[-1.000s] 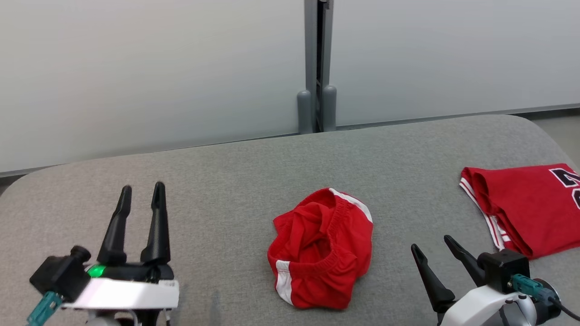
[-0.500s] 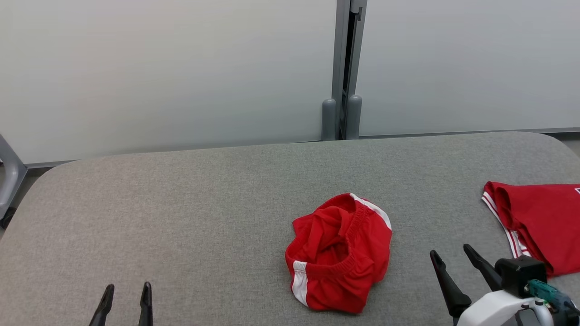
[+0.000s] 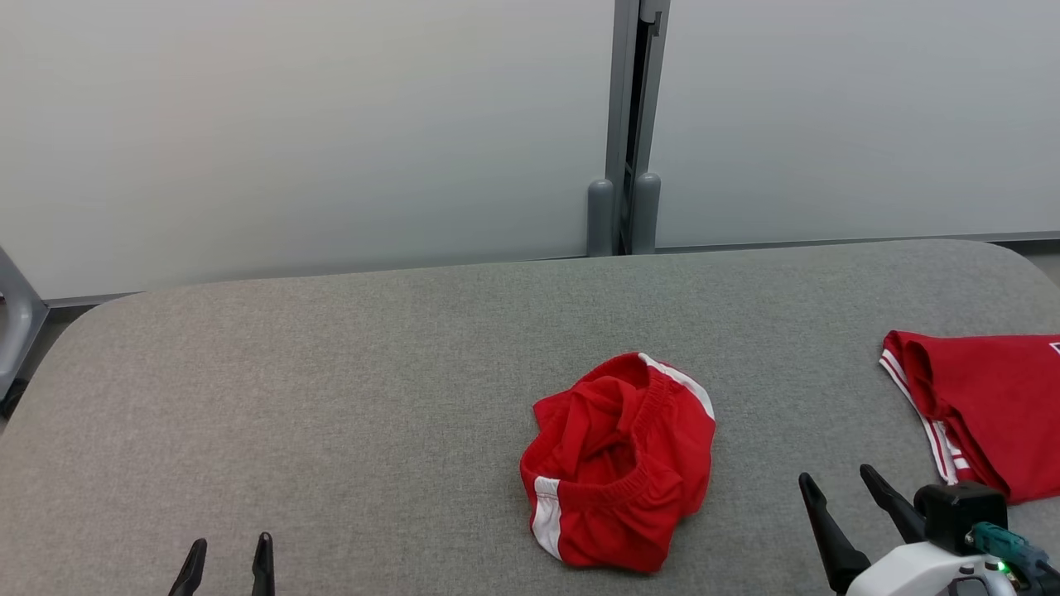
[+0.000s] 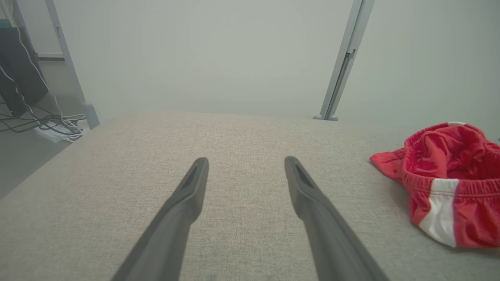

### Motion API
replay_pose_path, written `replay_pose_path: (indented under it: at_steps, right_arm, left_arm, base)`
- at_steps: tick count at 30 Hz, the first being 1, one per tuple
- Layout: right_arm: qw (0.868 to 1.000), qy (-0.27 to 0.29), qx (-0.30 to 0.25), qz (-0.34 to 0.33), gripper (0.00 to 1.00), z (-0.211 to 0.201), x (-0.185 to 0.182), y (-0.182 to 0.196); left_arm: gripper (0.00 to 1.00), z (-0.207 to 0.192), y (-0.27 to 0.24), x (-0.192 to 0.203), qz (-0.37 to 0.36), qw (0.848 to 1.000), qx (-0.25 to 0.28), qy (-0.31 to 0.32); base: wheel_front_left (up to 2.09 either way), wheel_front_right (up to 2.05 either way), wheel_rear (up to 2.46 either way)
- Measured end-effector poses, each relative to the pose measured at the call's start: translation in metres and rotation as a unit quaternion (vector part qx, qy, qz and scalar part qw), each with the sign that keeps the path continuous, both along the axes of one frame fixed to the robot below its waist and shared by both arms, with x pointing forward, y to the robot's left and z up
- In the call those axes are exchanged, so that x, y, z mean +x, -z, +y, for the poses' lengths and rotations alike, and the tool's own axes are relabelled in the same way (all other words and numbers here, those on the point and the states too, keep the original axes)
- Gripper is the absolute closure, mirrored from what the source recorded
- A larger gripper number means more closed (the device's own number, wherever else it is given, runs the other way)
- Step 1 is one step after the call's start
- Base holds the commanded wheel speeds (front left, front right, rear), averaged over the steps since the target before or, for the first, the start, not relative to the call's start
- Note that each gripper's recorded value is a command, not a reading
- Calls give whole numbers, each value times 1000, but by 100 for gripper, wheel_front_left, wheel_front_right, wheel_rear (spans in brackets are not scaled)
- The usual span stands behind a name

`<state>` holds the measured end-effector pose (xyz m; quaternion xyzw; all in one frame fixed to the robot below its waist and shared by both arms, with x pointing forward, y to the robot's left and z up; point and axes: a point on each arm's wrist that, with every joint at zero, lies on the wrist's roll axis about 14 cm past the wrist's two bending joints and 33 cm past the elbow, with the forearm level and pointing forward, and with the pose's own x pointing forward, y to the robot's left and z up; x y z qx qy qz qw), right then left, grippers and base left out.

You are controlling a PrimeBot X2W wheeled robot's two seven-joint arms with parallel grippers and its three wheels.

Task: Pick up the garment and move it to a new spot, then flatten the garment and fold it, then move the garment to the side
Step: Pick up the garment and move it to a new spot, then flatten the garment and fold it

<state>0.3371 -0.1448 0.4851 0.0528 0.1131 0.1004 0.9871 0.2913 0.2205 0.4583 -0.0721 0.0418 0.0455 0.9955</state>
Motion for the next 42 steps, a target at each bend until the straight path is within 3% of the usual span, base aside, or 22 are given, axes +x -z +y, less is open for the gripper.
replay_pose_path:
  at_steps: [13,16,19,23,26,30,39,40,42]
  right_arm:
    - [1000,6,6,-12,0,-1,-1,-5]
    - [1000,12,6,-24,0,-4,0,-11]
    - [999,17,6,-28,0,-7,-3,-13]
    - [999,34,7,-29,0,-17,-8,-14]
    - [998,52,9,-24,0,-27,-13,-11]
    - [996,87,8,-21,0,-48,-23,-10]
    - [987,162,5,-3,0,-88,-47,1]
    - [986,166,5,0,0,-90,-49,2]
    - [985,173,4,5,0,-93,-51,5]
  left_arm:
    - [0,-15,-10,9,-8,1000,-9,21]
    - [0,-32,-14,17,-7,999,-26,47]
    - [0,-75,-23,32,-2,992,-48,120]
    - [0,-141,-26,51,36,970,-79,225]
    - [0,-190,-30,62,75,945,-120,296]
    - [0,-243,-28,69,125,911,-114,377]
    - [0,-290,24,58,290,854,-87,424]
    - [3,-293,27,56,302,849,-86,425]
    - [100,-300,25,56,301,845,-89,433]
  base:
    - [0,0,0]
    - [0,0,0]
    - [0,0,0]
    - [0,0,0]
    - [0,0,0]
    - [0,0,0]
    - [0,0,0]
    - [0,0,0]
    - [0,0,0]
